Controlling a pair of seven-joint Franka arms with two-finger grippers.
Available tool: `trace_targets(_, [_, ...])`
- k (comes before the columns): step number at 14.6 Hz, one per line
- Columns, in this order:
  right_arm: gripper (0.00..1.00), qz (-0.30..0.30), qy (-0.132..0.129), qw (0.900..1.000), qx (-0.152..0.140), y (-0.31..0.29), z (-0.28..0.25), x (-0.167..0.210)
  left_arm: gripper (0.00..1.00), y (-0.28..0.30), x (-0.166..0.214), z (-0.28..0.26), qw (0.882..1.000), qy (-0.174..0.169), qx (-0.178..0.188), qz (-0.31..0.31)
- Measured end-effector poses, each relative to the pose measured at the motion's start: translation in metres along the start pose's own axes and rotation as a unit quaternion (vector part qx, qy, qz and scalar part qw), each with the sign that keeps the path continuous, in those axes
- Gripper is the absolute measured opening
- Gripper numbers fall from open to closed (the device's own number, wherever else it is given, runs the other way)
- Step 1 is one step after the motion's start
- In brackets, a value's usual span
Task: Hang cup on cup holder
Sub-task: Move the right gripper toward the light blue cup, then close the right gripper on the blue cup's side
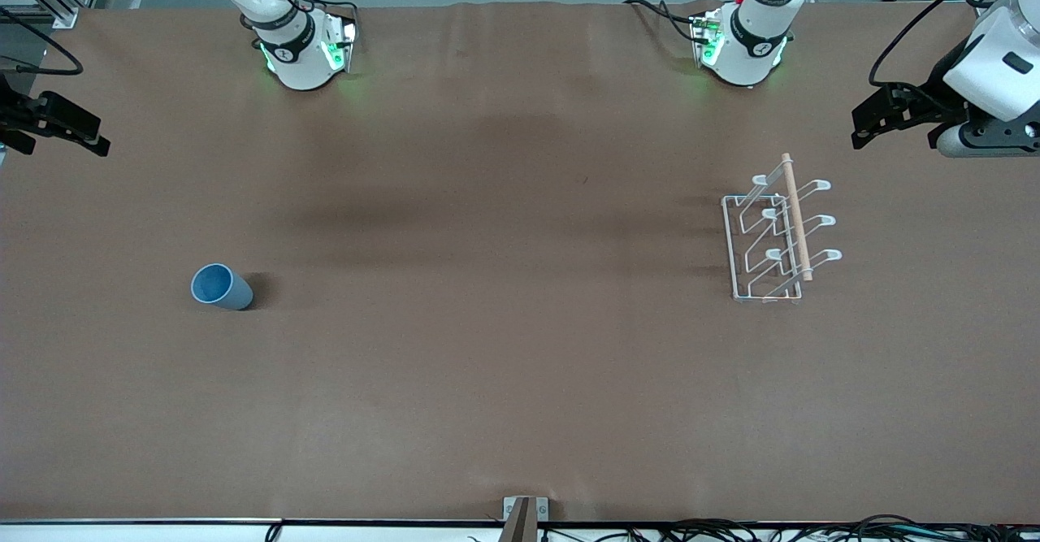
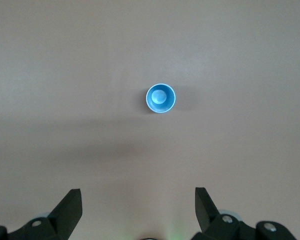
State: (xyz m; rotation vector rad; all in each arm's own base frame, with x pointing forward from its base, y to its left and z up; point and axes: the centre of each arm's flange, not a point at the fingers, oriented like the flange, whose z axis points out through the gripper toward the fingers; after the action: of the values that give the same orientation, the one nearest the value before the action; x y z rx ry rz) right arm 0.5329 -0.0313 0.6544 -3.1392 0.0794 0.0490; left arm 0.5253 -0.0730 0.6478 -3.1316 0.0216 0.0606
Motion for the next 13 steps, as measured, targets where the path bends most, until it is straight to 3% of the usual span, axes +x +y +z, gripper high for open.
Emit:
trace_targets(2, [0.98, 0.007, 0.009, 1.0, 0.0, 0.01, 0.02, 0.014, 1.0, 0.0, 0.0, 0.0, 1.0, 0.0, 0.0, 0.0])
trace_targets(6, [0.99, -0.003, 0.018, 1.0, -0.003, 0.03, 0.118, 0.056, 1.0, 0.0, 0.002, 0.002, 1.0, -0.002, 0.0, 0.0])
trace_targets(13, [0.93, -0.01, -0.043, 0.999, 0.002, 0.086, 0.264, 0.091, 1.0, 0.0, 0.003, 0.003, 1.0, -0.003, 0.0, 0.001])
